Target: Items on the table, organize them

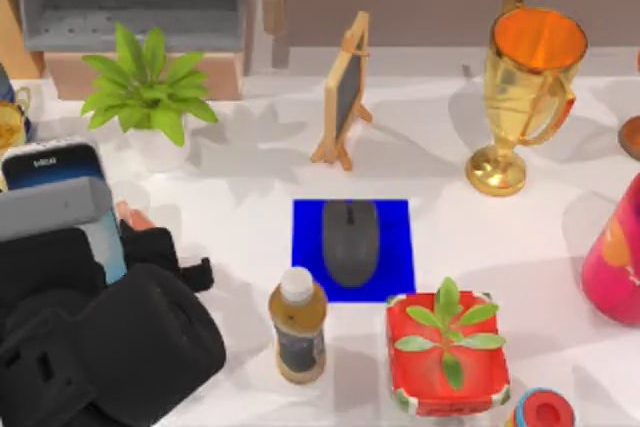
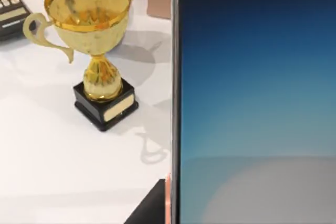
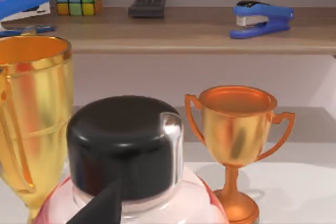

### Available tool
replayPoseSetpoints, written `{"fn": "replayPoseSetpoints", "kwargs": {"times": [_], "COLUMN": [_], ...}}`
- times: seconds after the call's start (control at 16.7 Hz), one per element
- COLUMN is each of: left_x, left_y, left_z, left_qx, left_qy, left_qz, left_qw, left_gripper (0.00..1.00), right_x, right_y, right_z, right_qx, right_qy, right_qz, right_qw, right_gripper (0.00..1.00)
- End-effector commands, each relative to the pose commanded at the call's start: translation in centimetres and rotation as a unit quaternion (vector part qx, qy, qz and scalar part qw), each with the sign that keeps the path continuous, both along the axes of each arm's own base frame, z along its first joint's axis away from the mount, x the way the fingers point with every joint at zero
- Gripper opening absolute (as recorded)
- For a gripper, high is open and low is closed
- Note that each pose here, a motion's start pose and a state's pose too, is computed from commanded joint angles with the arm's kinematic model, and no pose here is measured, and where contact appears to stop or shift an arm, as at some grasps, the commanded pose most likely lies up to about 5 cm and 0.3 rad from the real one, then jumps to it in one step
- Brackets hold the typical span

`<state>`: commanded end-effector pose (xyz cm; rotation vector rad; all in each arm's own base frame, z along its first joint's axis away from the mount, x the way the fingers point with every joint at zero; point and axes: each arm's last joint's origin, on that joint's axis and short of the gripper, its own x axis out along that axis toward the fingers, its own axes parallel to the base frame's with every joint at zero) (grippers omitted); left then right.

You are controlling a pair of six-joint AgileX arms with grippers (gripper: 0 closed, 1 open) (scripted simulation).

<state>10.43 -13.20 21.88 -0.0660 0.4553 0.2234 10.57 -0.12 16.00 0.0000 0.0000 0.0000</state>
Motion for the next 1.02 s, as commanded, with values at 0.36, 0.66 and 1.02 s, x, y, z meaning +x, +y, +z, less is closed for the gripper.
{"fn": "replayPoseSetpoints", "kwargs": {"times": [0.36,0.66,1.02], "left_x": [2.2,3.2,3.3], "left_y": [0.3,0.4,0.4], "left_z": [-1.1,-2.2,-2.2], "left_qx": [-0.001,0.013,0.013], "left_qy": [0.008,0.007,0.007], "left_qz": [-0.007,-0.018,-0.018], "left_qw": [1.0,1.0,1.0], "left_gripper": [0.0,0.0,0.08], "right_x": [0.0,0.0,0.0], "right_y": [0.0,0.0,0.0], "right_z": [0.0,0.0,0.0], "right_qx": [0.0,0.0,0.0], "right_qy": [0.0,0.0,0.0], "right_qz": [0.0,0.0,0.0], "right_qw": [1.0,1.0,1.0], "right_gripper": [1.0,1.0,1.0]}}
